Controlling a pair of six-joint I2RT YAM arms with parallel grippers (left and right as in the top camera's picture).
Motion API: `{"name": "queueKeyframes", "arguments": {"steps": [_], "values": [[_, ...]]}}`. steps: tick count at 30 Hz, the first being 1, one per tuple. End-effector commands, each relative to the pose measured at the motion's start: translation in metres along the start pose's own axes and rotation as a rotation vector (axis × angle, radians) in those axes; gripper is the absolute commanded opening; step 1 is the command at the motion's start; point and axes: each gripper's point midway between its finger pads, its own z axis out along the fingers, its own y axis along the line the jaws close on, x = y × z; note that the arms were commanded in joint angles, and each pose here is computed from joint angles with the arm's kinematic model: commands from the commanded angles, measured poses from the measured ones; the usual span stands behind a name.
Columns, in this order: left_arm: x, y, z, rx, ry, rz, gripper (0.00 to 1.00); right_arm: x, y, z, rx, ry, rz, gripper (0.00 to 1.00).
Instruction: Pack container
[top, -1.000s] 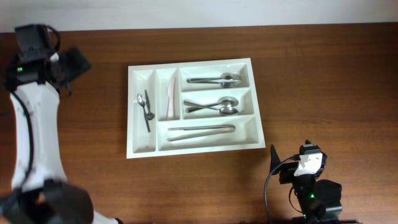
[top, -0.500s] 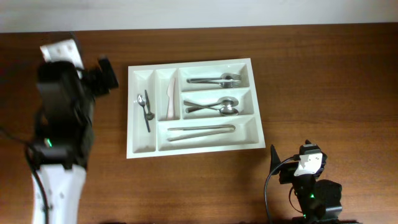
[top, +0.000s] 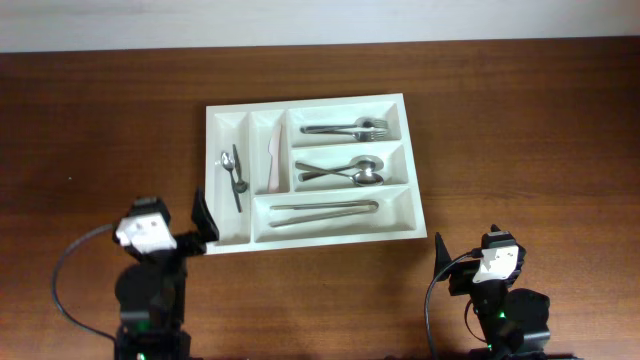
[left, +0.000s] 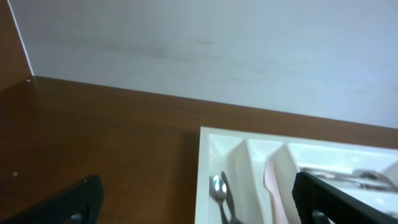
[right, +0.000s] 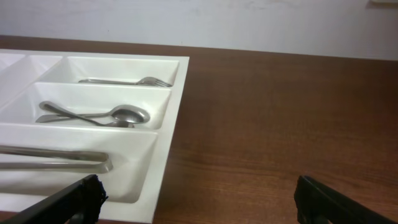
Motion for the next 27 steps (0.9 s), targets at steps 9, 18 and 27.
{"name": "queueKeyframes", "arguments": {"steps": [9,18,27], "values": [[0.031,0.002,-0.022,0.029,-0.069,0.007,0.99,0.001,-0.004,0.000,0.018,-0.003,-0.001,0.99],[0.045,0.006,-0.028,0.028,-0.087,0.005,0.99,0.001,-0.004,0.000,0.018,-0.003,-0.001,0.99],[0.057,0.014,-0.033,0.000,-0.044,0.036,0.99,0.001,-0.004,0.000,0.018,-0.003,-0.001,0.99]]}}
